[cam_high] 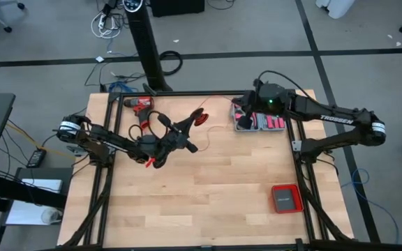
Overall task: Coil cords
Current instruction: Coil the red wire on the black spool
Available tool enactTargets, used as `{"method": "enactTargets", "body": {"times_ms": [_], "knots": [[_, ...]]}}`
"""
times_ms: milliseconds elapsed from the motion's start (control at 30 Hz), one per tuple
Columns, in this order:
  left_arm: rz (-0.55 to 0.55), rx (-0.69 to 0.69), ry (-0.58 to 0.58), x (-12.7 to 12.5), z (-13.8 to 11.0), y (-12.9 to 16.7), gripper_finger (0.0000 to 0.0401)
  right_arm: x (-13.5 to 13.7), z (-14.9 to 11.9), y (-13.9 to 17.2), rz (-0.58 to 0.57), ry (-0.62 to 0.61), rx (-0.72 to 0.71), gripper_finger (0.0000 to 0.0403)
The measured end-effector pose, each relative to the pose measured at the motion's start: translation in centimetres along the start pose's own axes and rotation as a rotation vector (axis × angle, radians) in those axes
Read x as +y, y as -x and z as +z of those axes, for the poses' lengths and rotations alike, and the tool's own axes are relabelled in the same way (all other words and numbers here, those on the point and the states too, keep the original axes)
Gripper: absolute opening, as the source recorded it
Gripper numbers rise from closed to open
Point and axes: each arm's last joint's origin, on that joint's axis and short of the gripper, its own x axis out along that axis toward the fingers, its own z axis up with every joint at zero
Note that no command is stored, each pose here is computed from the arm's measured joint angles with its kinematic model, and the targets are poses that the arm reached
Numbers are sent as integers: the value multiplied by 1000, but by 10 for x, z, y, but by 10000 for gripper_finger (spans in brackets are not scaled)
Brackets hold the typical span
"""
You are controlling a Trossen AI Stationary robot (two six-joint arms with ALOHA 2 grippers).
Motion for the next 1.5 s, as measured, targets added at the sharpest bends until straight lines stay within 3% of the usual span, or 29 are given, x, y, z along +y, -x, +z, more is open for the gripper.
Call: {"method": "enactTargets", "body": {"times_ms": [167,733,867,1033,1233,1500], "knots": [[-4,-14,10,0,2,2,0,-2,-8,-6,-91,17,101,0],[35,-46,80,5,15,3,0,14,-32,-41,-9,22,324,0],[67,-14,70,7,15,3,0,15,-26,-29,-8,22,277,0],[63,-19,82,7,15,3,0,12,-20,-16,-123,48,240,0],[45,-36,90,6,15,3,0,11,-18,-14,-140,55,229,0],[14,-28,87,2,13,3,0,12,-3,-13,-135,66,82,0]]}}
